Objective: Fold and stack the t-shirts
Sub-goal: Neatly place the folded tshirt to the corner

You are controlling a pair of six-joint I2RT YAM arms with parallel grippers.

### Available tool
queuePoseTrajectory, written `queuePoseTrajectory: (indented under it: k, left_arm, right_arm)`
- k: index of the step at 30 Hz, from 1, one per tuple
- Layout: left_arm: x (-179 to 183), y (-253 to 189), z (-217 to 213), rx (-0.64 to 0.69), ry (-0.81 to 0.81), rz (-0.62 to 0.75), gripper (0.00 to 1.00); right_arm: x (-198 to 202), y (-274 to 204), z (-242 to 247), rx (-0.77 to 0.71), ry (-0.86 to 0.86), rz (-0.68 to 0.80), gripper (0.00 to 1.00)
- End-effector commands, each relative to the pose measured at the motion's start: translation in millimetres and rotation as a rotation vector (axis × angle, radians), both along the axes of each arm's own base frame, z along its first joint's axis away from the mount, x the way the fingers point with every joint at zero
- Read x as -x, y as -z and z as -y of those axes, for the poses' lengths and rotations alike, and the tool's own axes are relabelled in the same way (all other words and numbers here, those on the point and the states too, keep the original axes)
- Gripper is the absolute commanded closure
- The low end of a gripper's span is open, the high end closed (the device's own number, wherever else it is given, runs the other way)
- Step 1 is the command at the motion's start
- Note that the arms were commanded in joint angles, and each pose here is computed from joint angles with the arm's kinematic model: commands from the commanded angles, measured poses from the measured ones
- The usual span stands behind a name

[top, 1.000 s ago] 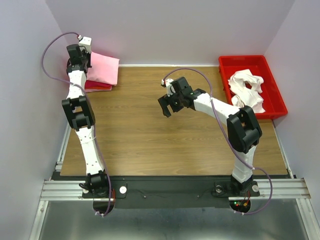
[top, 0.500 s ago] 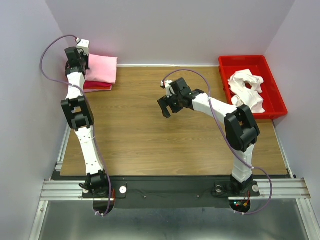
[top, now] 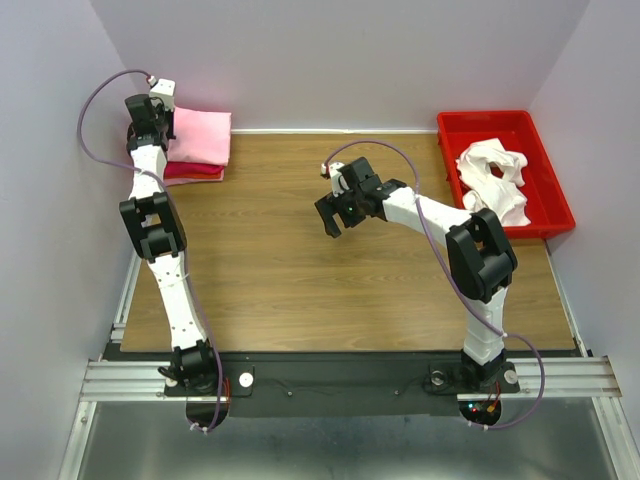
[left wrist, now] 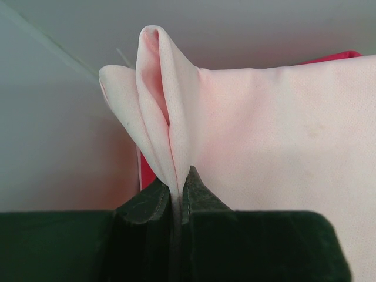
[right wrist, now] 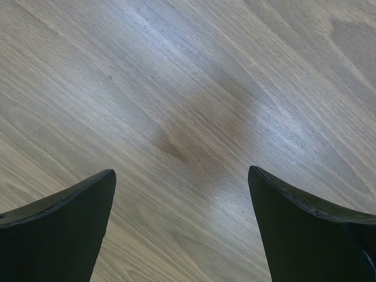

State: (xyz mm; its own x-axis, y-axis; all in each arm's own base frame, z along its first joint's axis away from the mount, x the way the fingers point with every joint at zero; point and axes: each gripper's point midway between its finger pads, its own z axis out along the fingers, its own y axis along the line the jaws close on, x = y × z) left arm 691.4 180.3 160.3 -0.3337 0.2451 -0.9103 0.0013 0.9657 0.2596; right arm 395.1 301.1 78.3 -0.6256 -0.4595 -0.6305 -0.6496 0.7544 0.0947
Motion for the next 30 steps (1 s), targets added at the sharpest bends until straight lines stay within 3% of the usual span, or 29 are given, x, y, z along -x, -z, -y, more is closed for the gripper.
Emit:
queuePoseTrajectory:
  k: [1,25,30]
  left_arm:
    - [0.4,-48.6,-35.2,-0.059,-0.052,0.123,0.93]
    - [7.6,-41.4,-49.1,-0.062,-0.070,0.102,0.93]
    - [7.2,-40.9,-53.0,-0.079,-0.083,0.102,0.86]
  right_arm:
    - [-5.9,-16.4,-8.1,-0.033,-0.006,0.029,0.00]
    - [-2.6,-12.0,-6.5,-0.029,-0.007,0.017,0.00]
    - [-3.3,-11.6,-7.4,-0.030,-0.007,0.016,0.00]
